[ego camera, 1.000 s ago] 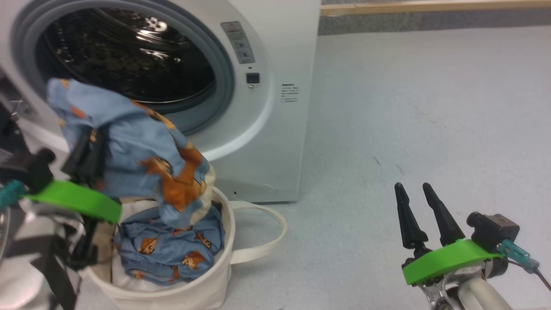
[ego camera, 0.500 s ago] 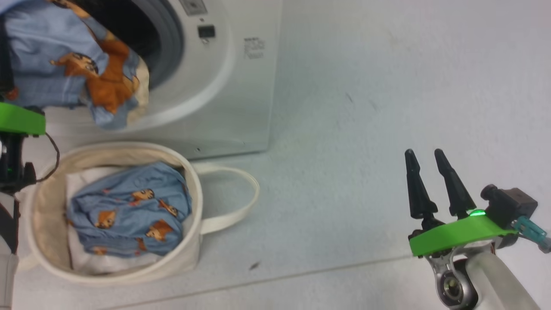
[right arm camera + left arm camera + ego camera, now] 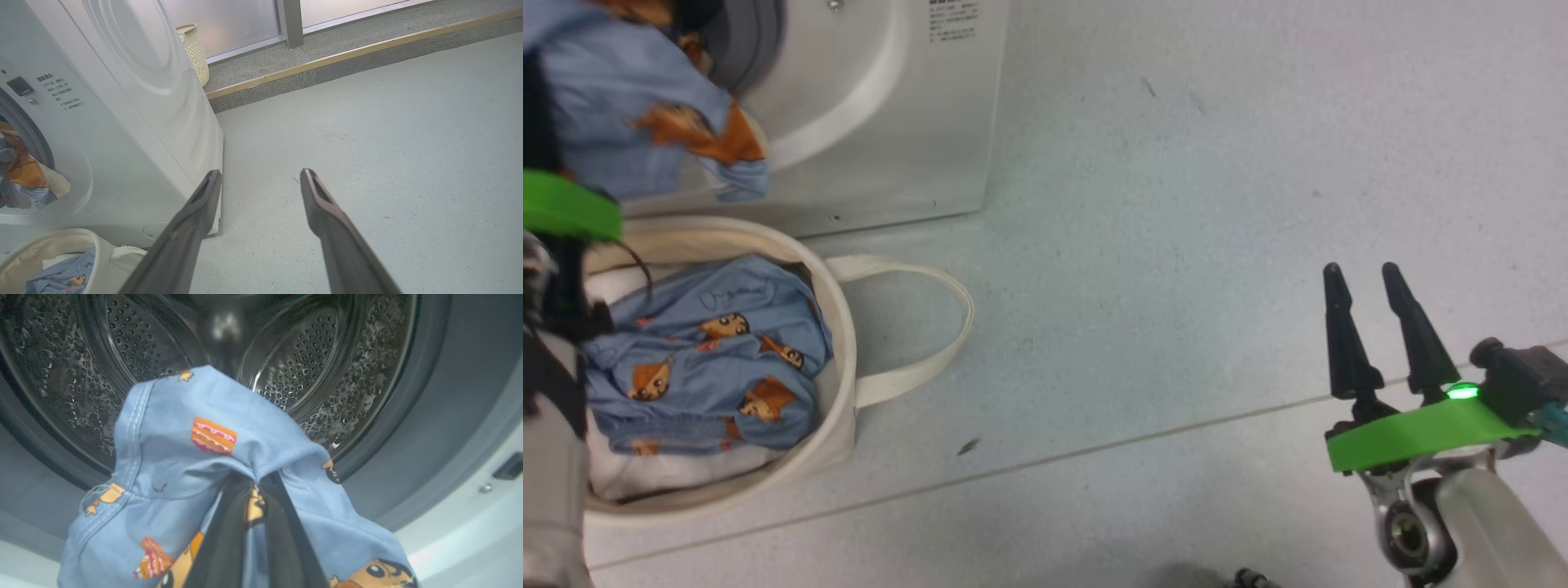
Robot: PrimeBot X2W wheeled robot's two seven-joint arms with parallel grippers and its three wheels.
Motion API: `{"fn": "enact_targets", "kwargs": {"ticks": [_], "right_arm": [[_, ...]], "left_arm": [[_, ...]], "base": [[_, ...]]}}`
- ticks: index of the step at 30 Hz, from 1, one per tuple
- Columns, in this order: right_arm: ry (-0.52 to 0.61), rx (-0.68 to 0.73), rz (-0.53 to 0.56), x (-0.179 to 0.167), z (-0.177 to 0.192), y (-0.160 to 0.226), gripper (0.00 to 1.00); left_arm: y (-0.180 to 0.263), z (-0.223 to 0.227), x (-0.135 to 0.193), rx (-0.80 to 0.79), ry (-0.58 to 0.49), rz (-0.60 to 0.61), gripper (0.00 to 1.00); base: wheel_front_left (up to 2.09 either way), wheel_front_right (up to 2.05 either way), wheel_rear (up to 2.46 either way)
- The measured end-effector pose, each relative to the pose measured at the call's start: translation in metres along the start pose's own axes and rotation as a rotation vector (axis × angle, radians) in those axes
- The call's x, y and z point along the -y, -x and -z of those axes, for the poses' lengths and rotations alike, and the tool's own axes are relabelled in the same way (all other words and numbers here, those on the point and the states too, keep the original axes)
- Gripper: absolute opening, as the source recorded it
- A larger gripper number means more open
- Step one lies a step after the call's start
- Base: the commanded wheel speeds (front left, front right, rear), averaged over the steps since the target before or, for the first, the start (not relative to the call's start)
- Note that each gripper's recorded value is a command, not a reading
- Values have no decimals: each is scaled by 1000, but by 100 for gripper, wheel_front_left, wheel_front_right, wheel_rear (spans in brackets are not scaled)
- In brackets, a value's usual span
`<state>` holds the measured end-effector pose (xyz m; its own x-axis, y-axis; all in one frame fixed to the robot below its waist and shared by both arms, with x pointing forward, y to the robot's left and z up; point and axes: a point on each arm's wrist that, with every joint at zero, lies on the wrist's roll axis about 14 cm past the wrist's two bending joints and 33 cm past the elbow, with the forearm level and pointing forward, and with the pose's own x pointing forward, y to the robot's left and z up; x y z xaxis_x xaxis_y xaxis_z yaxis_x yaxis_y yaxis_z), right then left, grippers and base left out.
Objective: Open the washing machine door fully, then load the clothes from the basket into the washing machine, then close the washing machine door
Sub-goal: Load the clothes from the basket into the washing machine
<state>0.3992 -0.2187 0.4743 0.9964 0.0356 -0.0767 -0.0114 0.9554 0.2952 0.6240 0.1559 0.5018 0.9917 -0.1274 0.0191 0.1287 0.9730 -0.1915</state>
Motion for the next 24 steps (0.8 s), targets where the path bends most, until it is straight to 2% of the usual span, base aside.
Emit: {"fn": "enact_targets", "kwargs": {"ticks": [2,10,14,18,22,23,24], "right_arm": [[11,-9,15,7,2,1,100],[41,-62,51,24,19,-2,100],[58,-94,92,37,27,5,100],[89,-129,124,48,37,12,100],[106,-126,95,39,40,4,100],[105,-128,90,36,42,3,100],[104,-130,87,34,44,3,100]], "left_arm": [[-10,2,-7,-1,47,-38,0],[-53,0,-5,13,62,-44,0],[-65,13,-2,-14,32,-30,0],[-83,5,-11,22,27,-45,0],[-79,4,-28,17,-15,-68,0],[-78,5,-33,12,-23,-78,80],[-76,10,-39,-7,-27,-93,100]], "base": [[0,0,0],[0,0,0],[2,2,2],[22,22,22],[17,17,17],[11,11,11],[9,9,9]]}}
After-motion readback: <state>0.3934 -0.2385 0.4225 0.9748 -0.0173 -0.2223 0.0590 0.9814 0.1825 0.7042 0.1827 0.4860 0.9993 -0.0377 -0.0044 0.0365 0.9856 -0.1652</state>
